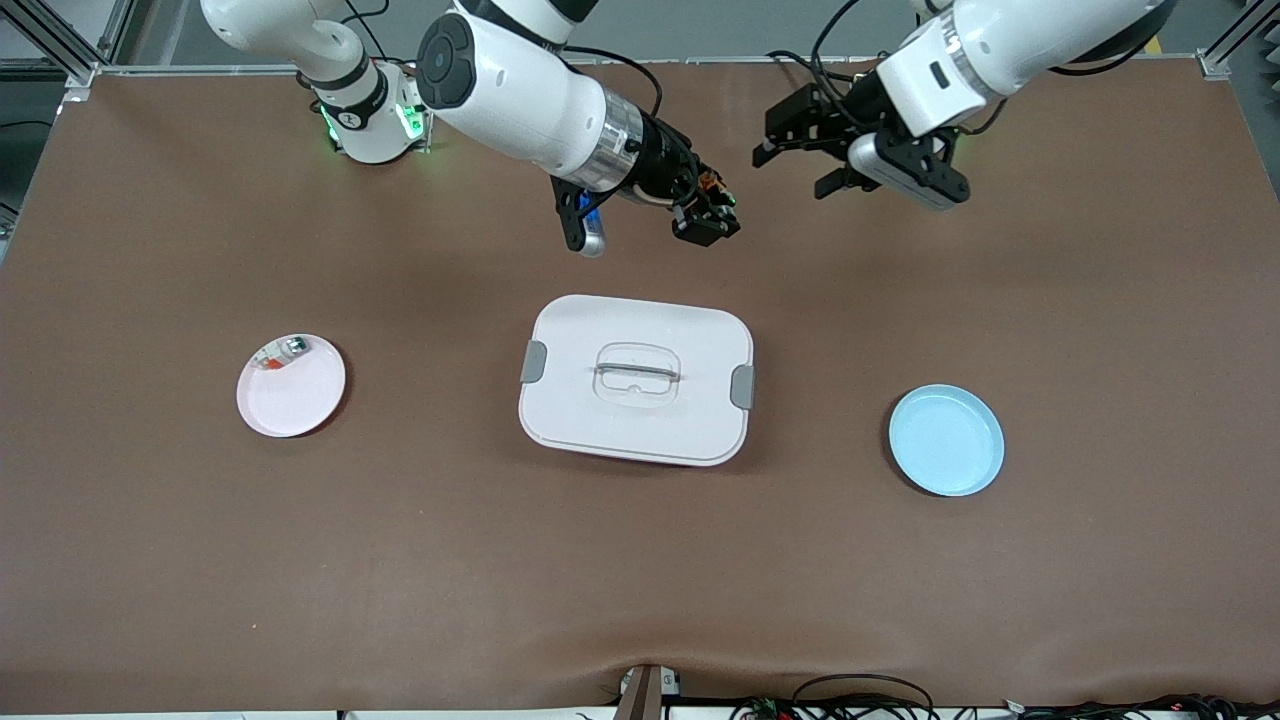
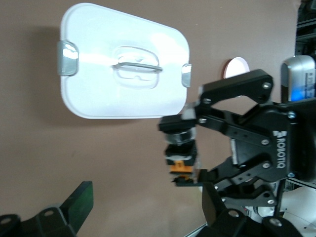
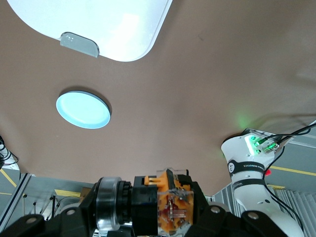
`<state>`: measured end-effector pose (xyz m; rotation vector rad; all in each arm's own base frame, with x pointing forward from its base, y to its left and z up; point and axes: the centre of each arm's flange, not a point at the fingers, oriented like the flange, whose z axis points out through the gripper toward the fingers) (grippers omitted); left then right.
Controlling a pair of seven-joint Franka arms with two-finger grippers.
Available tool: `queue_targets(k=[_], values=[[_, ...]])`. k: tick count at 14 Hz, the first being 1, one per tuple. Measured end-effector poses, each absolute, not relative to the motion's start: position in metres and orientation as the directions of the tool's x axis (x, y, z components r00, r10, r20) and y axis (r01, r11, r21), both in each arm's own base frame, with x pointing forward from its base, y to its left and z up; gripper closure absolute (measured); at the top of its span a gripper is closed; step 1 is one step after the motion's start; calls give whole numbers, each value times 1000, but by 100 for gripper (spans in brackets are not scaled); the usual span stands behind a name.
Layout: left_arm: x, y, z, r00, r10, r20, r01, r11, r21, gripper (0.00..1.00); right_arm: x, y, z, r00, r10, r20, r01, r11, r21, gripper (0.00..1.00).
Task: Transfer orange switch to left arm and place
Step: 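Hold the switch with the right gripper while the left gripper approaches it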
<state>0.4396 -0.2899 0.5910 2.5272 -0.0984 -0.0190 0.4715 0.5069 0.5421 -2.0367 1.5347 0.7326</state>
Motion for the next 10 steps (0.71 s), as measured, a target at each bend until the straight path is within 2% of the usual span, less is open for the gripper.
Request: queue_targets(k=[2,8,10], values=[[436,-303,584,998,-62,24,-64,-801,595,11,472,508,541,226,-707,-670,-966,-253,-59,27],[431,-315,559,999,-36,39,-53,-780,623,13,473,508,539,224,-709,-669,-966,-252,-55,27],[431,-315,555,999,-35,37,-51,-770,636,18,473,508,537,222,-710,-668,-966,-252,-53,27]])
